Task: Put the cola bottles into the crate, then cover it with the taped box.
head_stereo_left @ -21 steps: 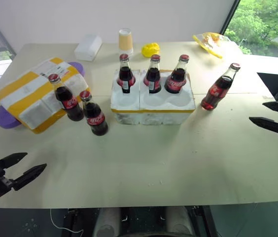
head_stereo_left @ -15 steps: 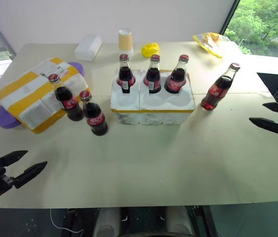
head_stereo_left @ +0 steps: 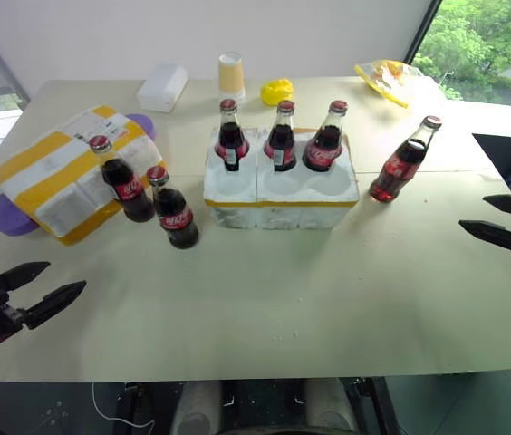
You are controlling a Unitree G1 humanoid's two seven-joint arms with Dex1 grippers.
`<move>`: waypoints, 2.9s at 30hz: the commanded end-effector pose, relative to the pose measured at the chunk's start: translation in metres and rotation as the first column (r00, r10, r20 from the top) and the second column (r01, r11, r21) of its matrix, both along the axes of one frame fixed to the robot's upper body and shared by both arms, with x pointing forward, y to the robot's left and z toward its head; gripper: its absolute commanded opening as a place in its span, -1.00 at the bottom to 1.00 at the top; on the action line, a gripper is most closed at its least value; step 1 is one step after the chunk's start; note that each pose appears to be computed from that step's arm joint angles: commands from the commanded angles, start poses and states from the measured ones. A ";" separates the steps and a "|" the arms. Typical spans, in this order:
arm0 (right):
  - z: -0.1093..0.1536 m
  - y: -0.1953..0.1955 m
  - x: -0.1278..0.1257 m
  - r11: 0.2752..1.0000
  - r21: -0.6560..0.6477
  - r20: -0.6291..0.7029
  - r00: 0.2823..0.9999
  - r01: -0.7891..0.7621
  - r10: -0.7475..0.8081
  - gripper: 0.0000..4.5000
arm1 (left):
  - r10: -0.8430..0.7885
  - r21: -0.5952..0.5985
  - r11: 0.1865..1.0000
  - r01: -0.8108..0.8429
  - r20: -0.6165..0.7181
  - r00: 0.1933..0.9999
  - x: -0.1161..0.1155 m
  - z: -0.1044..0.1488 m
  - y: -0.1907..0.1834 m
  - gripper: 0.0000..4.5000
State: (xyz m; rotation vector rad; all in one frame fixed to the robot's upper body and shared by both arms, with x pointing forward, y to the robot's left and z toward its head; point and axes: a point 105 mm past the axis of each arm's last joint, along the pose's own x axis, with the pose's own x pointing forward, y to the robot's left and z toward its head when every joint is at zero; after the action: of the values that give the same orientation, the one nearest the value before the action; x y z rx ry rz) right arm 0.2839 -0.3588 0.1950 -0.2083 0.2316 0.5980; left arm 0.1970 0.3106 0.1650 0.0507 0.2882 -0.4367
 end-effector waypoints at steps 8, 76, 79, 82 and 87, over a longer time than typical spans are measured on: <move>0.045 0.029 -0.014 0.989 -0.003 0.087 0.985 -0.150 0.150 1.00 | -0.087 0.008 0.996 0.087 0.065 0.994 0.012 0.021 -0.016 0.98; 0.097 0.181 -0.071 0.858 0.107 0.159 0.860 -0.503 0.484 1.00 | -0.040 -0.065 0.996 0.061 0.285 0.958 0.179 0.021 -0.059 0.27; 0.096 0.180 -0.071 0.857 0.108 0.161 0.860 -0.504 0.485 1.00 | -0.045 -0.069 0.995 0.068 0.289 0.956 0.179 0.024 -0.059 0.27; 0.095 0.180 -0.070 0.856 0.107 0.161 0.859 -0.505 0.486 1.00 | -0.055 -0.083 0.993 0.084 0.304 0.951 0.178 0.033 -0.059 0.27; 0.093 0.180 -0.069 0.855 0.105 0.161 0.857 -0.508 0.490 1.00 | -0.135 -0.054 0.986 0.158 0.305 0.943 0.166 0.051 -0.059 0.27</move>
State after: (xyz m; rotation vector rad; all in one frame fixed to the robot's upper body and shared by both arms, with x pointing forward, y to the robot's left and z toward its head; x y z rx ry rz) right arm 0.2163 -0.1784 0.2831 -0.1505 0.0369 1.1128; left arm 0.3694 0.2548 0.1675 0.0102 0.1107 -0.5288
